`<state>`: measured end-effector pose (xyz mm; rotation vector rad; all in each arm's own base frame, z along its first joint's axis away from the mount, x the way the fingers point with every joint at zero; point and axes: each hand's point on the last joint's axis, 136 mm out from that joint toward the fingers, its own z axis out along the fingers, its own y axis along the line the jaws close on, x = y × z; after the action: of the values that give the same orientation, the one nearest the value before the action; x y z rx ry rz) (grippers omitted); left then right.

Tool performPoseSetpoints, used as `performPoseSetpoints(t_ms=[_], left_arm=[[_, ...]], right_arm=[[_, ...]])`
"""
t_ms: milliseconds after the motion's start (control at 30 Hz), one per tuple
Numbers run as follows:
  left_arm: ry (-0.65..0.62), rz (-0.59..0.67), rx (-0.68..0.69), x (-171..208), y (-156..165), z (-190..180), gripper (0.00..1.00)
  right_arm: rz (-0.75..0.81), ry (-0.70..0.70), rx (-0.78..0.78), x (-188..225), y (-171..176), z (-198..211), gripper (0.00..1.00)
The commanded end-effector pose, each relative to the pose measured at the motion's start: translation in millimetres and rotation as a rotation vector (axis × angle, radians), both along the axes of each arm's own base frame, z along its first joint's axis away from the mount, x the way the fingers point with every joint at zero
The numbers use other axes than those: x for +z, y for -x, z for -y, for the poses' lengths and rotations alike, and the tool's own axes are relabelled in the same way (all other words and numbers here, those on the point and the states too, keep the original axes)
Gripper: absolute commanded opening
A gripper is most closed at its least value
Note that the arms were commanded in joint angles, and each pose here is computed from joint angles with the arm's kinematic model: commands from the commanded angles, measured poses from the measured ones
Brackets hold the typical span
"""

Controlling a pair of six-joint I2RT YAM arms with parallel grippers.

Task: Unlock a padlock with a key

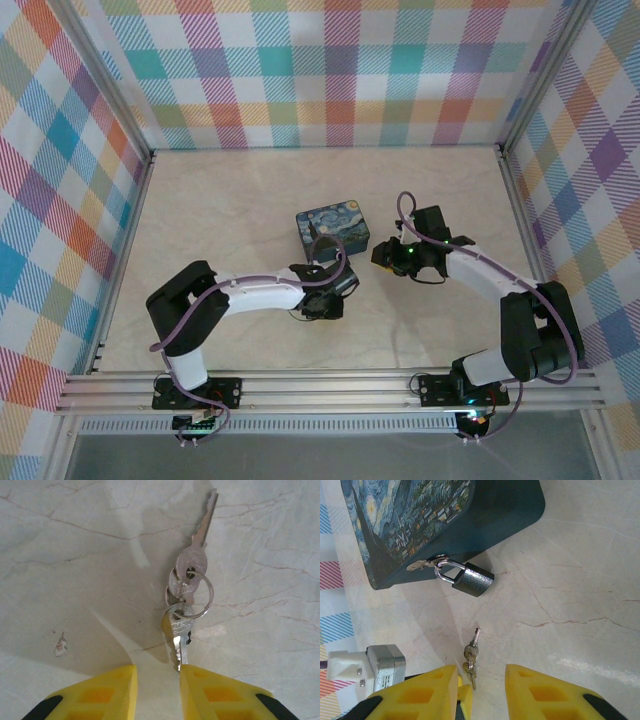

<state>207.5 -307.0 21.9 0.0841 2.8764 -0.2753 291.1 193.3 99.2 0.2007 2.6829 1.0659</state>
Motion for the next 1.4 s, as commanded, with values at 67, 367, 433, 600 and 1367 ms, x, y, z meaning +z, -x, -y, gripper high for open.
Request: performPoseSetpoints(t_ms=[67,367,433,600,1367], left_arm=[[-0.006,0.134,0.021,35.6,-17.6,7.4,0.27],[-0.058,0.097,0.024,21.2,-12.6,6.1,0.25],[-0.065,0.089,0.020,16.1,-11.5,7.3,0.25],[-0.052,0.067,0.011,5.0,-8.8,16.5,0.25],[-0.245,0.022,-0.106,-8.3,15.4,-18.1,0.03]], right_arm=[[0.004,-0.023,-0.002,3.8,-0.8,-1.0,0.31],[0.010,0.011,-0.056,3.0,-0.5,14.3,0.31],[0.011,0.019,-0.075,2.8,-2.2,20.8,0.31],[0.025,0.008,-0.084,8.0,-6.5,26.2,0.31],[0.030,-0.022,-0.069,8.8,-6.9,23.4,0.31]])
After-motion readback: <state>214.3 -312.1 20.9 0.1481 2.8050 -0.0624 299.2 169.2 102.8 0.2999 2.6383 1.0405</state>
